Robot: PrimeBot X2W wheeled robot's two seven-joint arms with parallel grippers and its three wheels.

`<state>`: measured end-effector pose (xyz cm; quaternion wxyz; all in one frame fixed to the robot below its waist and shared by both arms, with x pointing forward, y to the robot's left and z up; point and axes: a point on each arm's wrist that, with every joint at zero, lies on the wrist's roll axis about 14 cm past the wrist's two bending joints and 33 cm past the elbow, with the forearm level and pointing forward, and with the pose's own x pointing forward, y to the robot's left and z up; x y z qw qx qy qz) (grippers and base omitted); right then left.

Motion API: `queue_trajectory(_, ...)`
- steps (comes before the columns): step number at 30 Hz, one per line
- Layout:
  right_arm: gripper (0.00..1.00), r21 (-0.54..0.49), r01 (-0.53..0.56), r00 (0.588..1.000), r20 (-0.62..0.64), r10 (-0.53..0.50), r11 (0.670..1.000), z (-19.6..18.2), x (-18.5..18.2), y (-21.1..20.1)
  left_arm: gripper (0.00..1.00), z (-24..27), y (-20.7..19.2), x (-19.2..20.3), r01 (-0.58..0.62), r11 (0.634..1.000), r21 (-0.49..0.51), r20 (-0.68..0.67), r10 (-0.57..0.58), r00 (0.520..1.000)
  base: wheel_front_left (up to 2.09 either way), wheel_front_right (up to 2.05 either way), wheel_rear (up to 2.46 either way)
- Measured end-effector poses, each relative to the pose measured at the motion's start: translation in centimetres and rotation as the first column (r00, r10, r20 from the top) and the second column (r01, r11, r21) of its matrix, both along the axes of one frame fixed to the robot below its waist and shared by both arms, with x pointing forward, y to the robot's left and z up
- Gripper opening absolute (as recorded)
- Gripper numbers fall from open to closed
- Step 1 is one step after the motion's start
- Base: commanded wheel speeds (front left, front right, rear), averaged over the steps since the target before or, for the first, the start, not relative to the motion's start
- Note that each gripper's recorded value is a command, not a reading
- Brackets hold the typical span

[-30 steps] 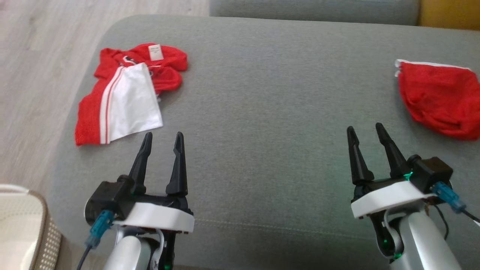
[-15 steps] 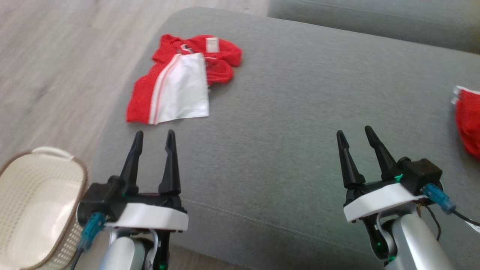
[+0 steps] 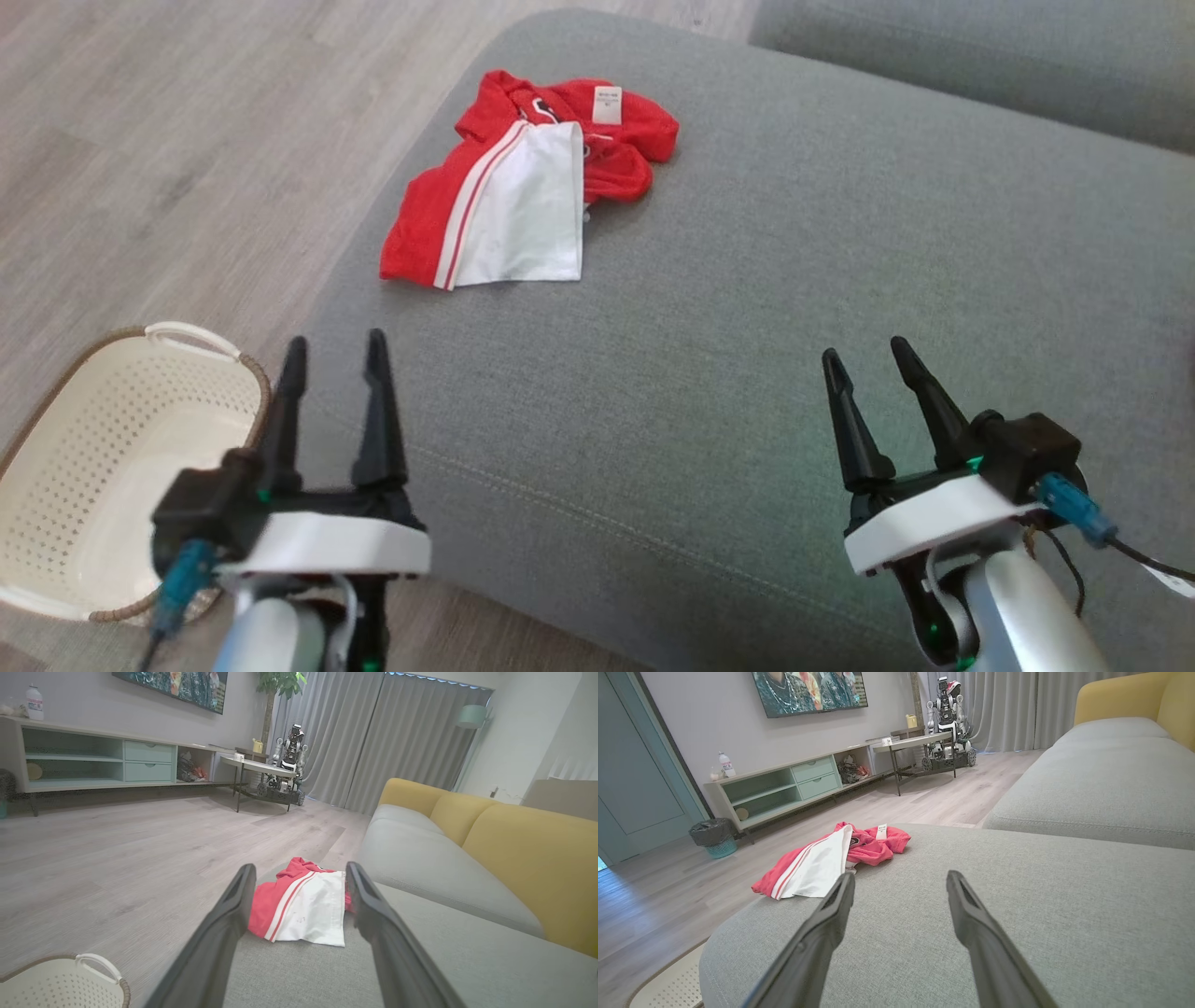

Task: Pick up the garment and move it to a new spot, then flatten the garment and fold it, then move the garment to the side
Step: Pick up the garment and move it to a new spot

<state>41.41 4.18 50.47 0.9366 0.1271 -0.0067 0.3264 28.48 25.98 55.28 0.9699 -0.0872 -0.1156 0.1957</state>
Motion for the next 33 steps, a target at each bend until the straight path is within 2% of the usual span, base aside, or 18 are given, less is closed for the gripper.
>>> queue_trajectory(6, 1.00, -0.004, 0.022, 0.999, -0.025, -0.022, 1.000, -1.3, 1.0, -1.0, 1.00, -0.4, 0.9, 1.9, 0.035, 0.999, 0.012, -0.017, -0.035, 0.999, 0.00, 0.00, 0.00)
queue_trajectory(9, 1.00, -0.018, 0.038, 0.999, -0.027, -0.039, 0.999, -2.0, 2.0, -1.9, 1.00, -0.7, 1.5, 4.5, 0.079, 0.996, 0.031, -0.034, -0.078, 0.996, 0.00, 0.00, 0.00)
queue_trajectory(13, 1.00, -0.044, 0.066, 0.998, 0.007, -0.066, 0.997, -2.3, 4.5, -3.6, 1.00, -4.2, 2.1, 9.8, 0.167, 0.986, -0.001, -0.168, -0.165, 0.972, 0.00, 0.00, 0.00)
queue_trajectory(17, 1.00, -0.052, 0.101, 0.995, 0.034, -0.099, 0.994, -2.2, 6.4, -5.0, 1.00, -5.9, 3.0, 14.4, 0.233, 0.973, -0.005, -0.292, -0.224, 0.930, 0.00, 0.00, 0.00)
queue_trajectory(21, 1.00, -0.065, 0.137, 0.990, 0.038, -0.135, 0.988, -2.7, 7.5, -6.7, 1.00, -8.2, 2.9, 18.4, 0.273, 0.960, -0.057, -0.393, -0.273, 0.878, 0.00, 0.00, 0.00)
queue_trajectory(22, 1.00, -0.065, 0.137, 0.990, 0.038, -0.135, 0.988, -2.7, 7.5, -6.7, 1.00, -8.2, 2.9, 18.4, 0.273, 0.960, -0.057, -0.393, -0.273, 0.878, 0.00, 0.00, 0.00)
queue_trajectory(26, 1.00, -0.082, 0.181, 0.983, 0.033, -0.179, 0.980, -3.3, 8.0, -8.7, 1.00, -11.4, 2.8, 20.7, 0.282, 0.954, -0.106, -0.495, -0.297, 0.817, 0.00, 0.00, 0.00)
queue_trajectory(27, 1.00, -0.085, 0.199, 0.980, 0.035, -0.197, 0.976, -3.4, 8.3, -9.5, 1.00, -13.1, 2.9, 21.4, 0.283, 0.952, -0.119, -0.552, -0.300, 0.778, 0.00, 0.00, 0.00)
queue_trajectory(29, 1.00, -0.085, 0.216, 0.976, 0.043, -0.214, 0.973, -3.3, 8.6, -10.1, 1.00, -14.4, 2.8, 22.1, 0.282, 0.950, -0.136, -0.587, -0.307, 0.750, 0.00, 0.00, 0.00)
queue_trajectory(33, 1.00, -0.100, 0.239, 0.971, 0.032, -0.237, 0.966, -4.1, 8.7, -11.3, 1.00, -16.4, 2.5, 23.1, 0.269, 0.948, -0.168, -0.628, -0.313, 0.712, 0.00, 0.00, 0.00)
